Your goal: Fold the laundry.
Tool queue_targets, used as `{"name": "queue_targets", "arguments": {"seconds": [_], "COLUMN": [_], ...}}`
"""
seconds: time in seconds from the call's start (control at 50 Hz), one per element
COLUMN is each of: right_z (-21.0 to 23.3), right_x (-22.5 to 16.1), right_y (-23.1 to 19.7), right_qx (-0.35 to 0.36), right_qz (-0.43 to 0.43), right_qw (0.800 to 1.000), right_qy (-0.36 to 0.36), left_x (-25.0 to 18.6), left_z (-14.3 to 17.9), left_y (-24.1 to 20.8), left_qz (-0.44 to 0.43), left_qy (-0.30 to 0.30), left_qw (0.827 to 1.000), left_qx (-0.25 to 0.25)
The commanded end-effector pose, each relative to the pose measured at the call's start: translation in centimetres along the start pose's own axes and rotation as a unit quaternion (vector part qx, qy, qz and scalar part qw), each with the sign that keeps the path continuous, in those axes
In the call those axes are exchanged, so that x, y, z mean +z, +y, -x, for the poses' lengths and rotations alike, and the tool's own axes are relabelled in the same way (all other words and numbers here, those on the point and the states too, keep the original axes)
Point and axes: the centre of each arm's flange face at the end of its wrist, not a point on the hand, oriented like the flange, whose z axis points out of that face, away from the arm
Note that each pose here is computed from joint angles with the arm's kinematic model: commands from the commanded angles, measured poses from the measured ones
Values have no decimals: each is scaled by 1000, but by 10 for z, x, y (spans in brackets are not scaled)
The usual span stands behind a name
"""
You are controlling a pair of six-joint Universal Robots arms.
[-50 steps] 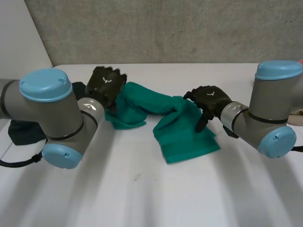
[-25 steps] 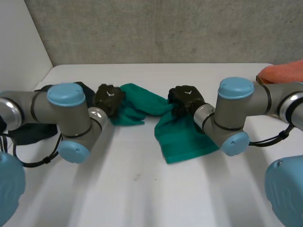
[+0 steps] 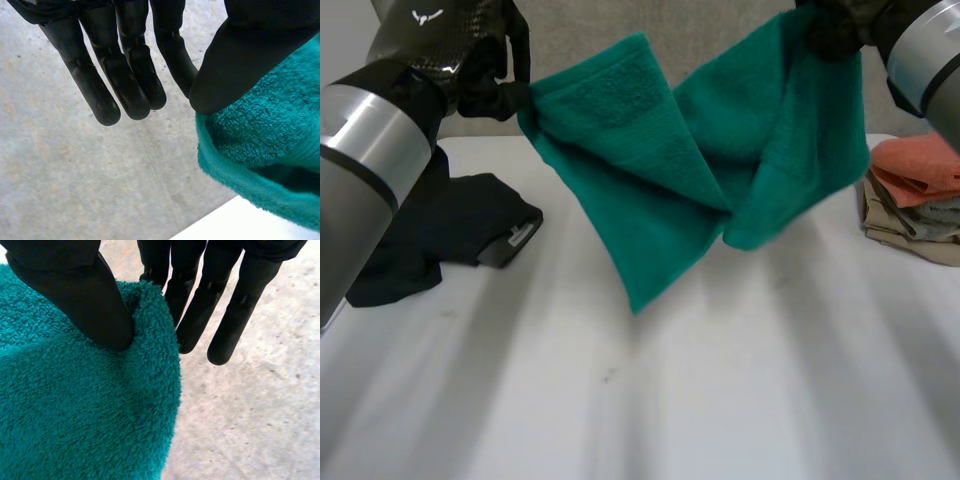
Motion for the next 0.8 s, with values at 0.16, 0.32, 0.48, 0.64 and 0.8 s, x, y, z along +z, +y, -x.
{"name": "queue_targets", "arguments": {"seconds": [0.16,0.32,0.48,0.64,0.8], "right_z": [98,95,79,89,91], "right_x": [37,29,-12,-62,-103], "right_y": [168,173,127,153,172], "right_qx": [-34,-49,-50,-34,-17], "right_qz": [124,146,146,232,296], "right_qw": [987,985,985,965,946], "right_qy": [-101,-80,-81,-114,-131], "left_x": [30,34,12,-18,-14], "left_z": [2,9,3,-42,-73], "left_y": [165,218,186,170,208], "left_qz": [200,263,245,191,177], "left_qy": [-8,-33,-14,87,152], "left_qw": [980,964,968,973,951], "left_qx": [-12,2,43,99,201]}}
